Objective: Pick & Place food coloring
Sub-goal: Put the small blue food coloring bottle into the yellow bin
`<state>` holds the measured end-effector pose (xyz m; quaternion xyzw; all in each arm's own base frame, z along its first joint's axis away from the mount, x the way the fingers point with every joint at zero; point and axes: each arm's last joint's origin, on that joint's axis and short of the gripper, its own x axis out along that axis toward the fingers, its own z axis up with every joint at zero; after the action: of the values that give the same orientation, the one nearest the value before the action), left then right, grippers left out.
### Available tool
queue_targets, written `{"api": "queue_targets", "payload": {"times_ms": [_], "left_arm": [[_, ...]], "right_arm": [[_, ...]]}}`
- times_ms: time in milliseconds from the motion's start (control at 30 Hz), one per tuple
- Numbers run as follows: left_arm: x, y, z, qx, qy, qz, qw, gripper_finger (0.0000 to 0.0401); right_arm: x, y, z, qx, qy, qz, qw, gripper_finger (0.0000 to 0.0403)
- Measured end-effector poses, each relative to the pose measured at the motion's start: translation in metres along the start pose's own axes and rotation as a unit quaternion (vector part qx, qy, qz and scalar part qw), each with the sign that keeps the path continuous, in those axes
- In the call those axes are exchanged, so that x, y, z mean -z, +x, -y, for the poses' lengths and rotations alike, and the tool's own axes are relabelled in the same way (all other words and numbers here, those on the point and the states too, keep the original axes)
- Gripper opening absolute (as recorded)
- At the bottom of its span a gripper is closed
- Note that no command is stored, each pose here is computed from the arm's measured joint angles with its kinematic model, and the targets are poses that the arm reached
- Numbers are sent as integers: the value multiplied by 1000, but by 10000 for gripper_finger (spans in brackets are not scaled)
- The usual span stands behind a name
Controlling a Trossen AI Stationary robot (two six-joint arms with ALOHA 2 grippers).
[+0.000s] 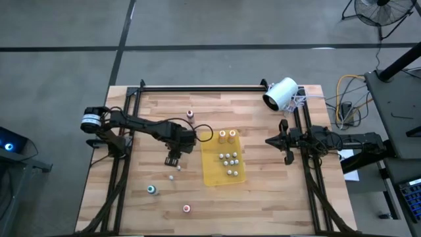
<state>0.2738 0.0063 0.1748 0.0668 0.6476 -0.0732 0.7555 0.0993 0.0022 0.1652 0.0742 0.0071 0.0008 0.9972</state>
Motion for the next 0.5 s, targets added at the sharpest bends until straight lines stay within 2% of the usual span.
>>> {"api": "queue_targets", "payload": {"times_ms": [367, 500], "left_arm": [[-2, 0, 0, -2, -10, 9, 1000, 123], [-2, 0, 0, -2, -12, 9, 1000, 108]], "right_arm": [[0, 0, 0, 0, -1, 0, 1000, 13], [0, 0, 0, 0, 0, 0, 1000, 13]]}}
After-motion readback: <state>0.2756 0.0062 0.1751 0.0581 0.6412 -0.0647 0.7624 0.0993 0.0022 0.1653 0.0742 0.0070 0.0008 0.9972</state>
